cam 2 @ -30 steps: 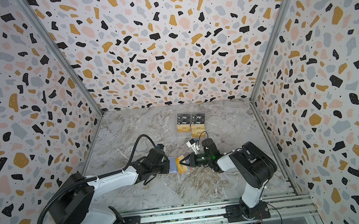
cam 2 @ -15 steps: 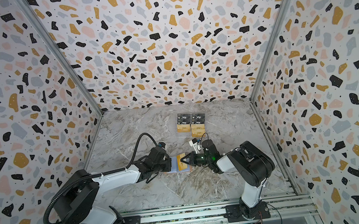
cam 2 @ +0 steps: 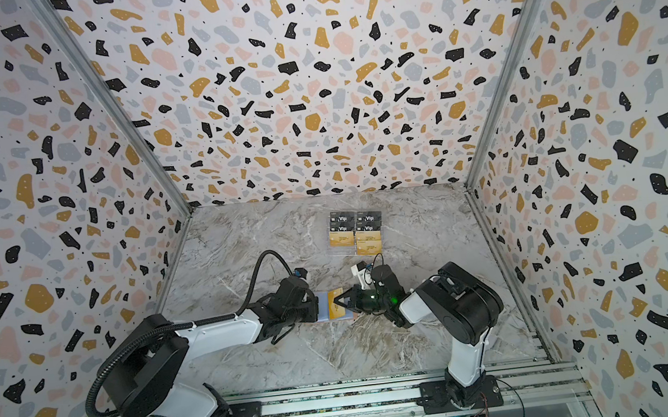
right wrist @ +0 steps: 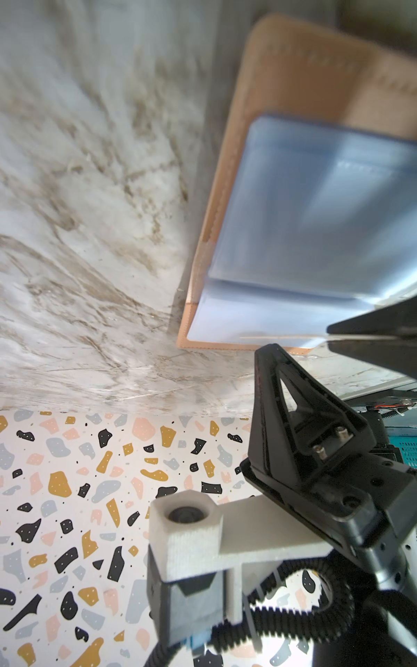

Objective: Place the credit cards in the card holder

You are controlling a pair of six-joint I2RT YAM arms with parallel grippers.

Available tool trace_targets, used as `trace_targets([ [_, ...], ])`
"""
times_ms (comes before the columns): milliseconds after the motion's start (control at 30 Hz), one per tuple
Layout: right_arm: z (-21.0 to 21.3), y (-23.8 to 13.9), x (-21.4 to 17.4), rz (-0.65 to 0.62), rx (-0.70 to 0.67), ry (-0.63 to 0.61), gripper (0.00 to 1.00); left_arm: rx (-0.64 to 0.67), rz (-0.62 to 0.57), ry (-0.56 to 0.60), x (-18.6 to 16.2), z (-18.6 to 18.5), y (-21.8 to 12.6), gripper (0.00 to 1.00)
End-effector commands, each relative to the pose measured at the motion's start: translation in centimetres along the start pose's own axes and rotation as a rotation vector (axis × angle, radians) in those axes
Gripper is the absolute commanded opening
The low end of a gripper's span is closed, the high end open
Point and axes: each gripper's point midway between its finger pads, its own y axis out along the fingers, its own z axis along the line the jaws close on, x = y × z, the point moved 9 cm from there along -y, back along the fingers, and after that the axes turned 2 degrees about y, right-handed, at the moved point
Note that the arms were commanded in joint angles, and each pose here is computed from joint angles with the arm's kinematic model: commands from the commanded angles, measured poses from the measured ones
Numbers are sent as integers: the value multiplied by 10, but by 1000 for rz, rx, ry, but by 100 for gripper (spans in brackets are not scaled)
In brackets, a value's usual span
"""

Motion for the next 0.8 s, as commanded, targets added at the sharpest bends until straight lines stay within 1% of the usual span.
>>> trace_targets([
  [0, 3, 0, 2, -31, 3, 1, 0, -2, -11, -1, -3, 3, 0, 0],
  [167, 3, 2, 5, -45, 12, -2, 0, 0, -6, -5, -6, 5, 1, 0],
  [467, 0, 6, 5, -30, 10, 9, 0, 1, -1, -11, -10, 7, 0, 0],
  [767, 5, 13, 6, -12, 31, -7, 0, -2, 0, -22, -13, 8, 0, 0],
])
